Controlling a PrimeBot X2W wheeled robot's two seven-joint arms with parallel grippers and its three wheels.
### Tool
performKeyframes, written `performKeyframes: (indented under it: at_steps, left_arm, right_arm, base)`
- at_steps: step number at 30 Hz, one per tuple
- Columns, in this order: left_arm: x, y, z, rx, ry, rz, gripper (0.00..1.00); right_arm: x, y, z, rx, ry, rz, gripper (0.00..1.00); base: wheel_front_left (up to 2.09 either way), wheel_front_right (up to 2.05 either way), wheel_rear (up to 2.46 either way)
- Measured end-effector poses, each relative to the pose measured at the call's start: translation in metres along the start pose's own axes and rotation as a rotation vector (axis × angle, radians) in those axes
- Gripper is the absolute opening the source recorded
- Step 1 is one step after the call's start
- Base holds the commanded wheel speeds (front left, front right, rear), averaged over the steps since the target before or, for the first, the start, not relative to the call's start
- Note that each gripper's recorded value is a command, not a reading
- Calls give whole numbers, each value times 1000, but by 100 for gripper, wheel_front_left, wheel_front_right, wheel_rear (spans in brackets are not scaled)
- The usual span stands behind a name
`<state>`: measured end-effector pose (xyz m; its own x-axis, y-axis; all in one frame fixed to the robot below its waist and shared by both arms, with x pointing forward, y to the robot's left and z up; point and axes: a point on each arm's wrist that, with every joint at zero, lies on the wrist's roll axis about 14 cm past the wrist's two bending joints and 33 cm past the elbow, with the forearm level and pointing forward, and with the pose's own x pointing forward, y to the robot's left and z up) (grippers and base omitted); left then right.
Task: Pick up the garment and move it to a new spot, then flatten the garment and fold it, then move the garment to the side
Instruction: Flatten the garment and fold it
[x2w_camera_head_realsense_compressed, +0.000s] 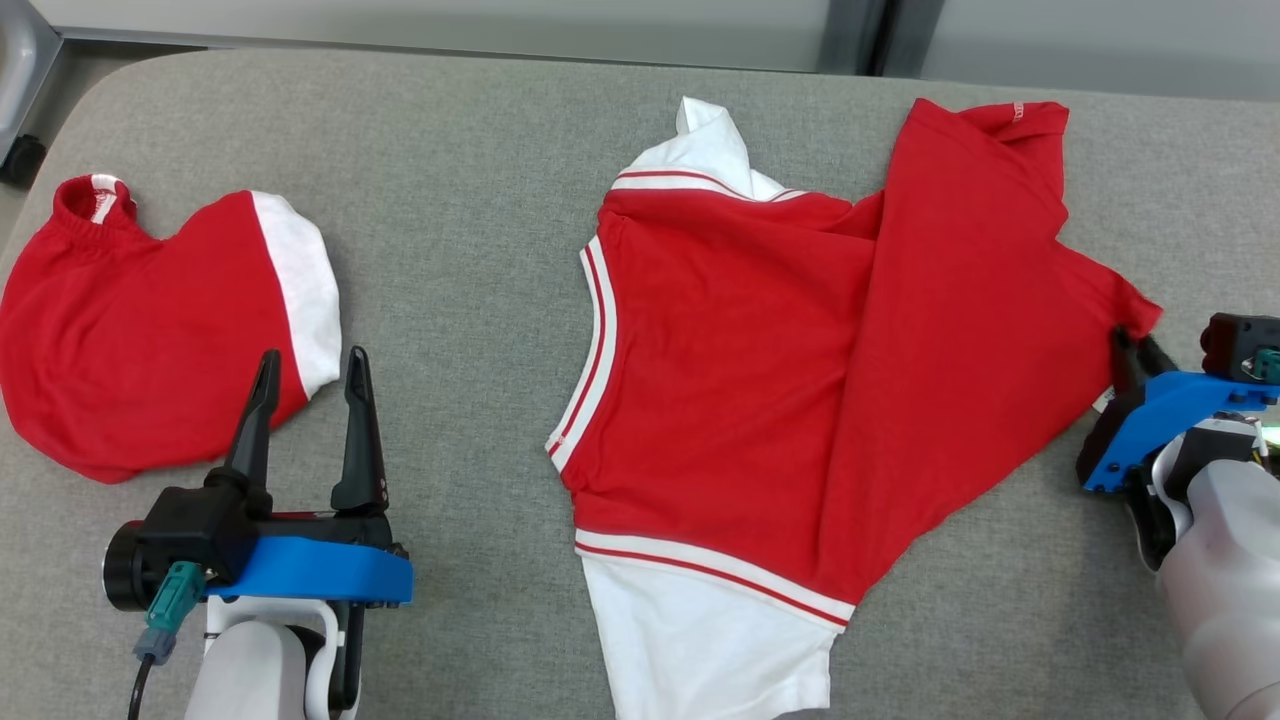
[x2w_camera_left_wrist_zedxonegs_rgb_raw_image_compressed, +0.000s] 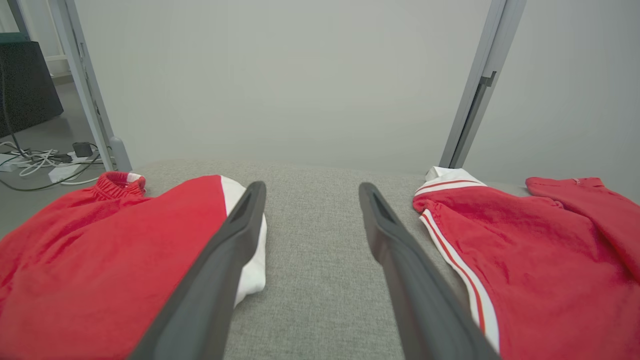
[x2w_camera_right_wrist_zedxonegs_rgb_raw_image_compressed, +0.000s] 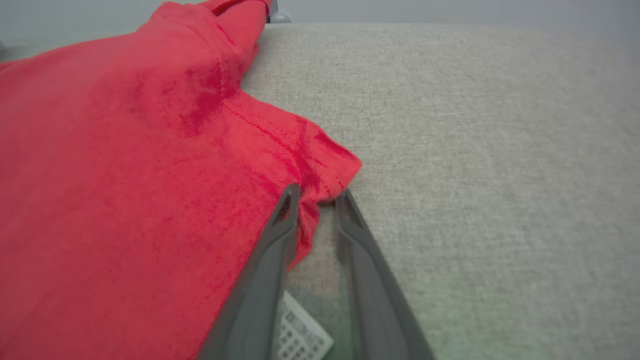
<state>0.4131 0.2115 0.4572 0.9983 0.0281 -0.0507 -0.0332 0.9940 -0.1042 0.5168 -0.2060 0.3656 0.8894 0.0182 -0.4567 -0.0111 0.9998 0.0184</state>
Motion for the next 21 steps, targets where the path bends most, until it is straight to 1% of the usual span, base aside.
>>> performKeyframes:
  at_steps: [5,10,17,21]
  left_arm:
    - [0,-2,2,0,-7,-6,100]
    - [-3,-6,4,0,-10,-17,100]
    - [-11,-18,6,-10,-15,-48,100]
    - [-14,-26,7,-15,-17,-71,100]
  right_arm:
    - [-4,0,6,25,-21,-6,0]
    - [-19,-9,19,64,-101,-34,0]
    - [-63,-33,14,124,-186,-91,0]
    - [-91,-46,4,156,-217,-124,0]
  base:
    - [0,0,0]
    - [0,0,0]
    - [0,0,0]
    - [0,0,0]
